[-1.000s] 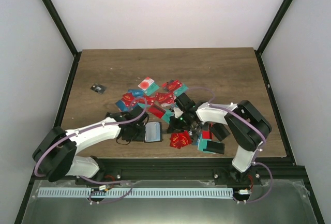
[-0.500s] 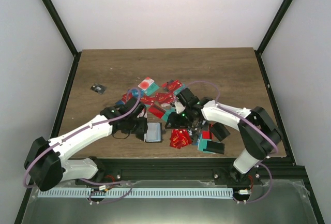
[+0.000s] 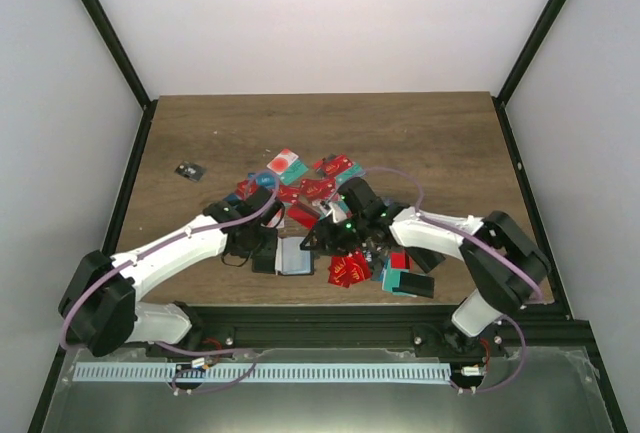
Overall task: Put the credit cards into the card holder
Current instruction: Open the credit card at the center of the board.
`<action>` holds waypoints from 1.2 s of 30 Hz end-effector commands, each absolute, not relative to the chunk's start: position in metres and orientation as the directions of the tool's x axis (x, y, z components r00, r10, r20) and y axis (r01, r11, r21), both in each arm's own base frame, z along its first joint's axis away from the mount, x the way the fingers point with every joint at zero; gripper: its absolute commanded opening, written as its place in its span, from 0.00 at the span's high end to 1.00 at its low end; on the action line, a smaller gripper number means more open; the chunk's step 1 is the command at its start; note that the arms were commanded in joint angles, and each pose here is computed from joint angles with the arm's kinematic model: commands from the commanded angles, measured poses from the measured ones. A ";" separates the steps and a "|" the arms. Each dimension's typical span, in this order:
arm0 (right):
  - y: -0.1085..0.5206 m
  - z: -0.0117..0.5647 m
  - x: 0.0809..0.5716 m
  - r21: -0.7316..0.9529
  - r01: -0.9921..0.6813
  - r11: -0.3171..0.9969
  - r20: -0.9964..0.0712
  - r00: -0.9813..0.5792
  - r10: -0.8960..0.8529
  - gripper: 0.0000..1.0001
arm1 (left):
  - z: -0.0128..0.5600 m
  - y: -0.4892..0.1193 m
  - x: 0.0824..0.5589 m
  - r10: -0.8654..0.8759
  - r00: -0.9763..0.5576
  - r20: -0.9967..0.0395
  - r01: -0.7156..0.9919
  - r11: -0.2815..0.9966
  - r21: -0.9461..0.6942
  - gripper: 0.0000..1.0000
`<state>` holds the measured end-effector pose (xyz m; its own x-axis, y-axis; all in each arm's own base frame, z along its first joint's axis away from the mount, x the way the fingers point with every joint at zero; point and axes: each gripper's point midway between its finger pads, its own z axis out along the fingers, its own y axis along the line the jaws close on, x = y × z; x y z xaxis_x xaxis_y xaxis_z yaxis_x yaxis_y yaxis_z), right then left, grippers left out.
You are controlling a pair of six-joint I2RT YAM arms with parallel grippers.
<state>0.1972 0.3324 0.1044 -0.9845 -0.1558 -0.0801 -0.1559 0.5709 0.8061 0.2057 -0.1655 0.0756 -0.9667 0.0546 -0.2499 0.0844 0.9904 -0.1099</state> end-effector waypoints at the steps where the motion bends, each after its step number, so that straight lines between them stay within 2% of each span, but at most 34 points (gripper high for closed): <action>1: 0.356 0.101 0.198 0.834 -0.142 0.533 -0.057 -0.983 -0.173 0.47 | 0.063 -0.159 0.205 0.064 -0.972 -0.225 0.080 0.995 -0.063 0.71; 12: 0.368 0.078 0.206 0.827 -0.127 0.548 -0.018 -0.980 -0.199 0.47 | 0.026 -0.158 0.202 0.054 -0.989 -0.135 0.057 0.998 -0.023 0.76; 28: 0.374 0.068 0.207 0.833 -0.125 0.539 -0.004 -0.975 -0.220 0.47 | 0.018 -0.163 0.198 0.064 -0.991 -0.115 0.070 0.996 -0.055 0.77; 36: 0.388 0.081 0.208 0.854 -0.160 0.496 -0.035 -0.967 -0.252 0.50 | 0.031 -0.167 0.202 0.066 -0.988 -0.137 0.076 0.995 -0.071 0.77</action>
<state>0.2021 0.3701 0.0597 -0.9759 -0.2164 0.0275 -0.1001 0.5564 0.8249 0.1972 -0.1634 0.0219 -0.9903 0.0672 -0.1212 0.0743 0.9958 -0.0544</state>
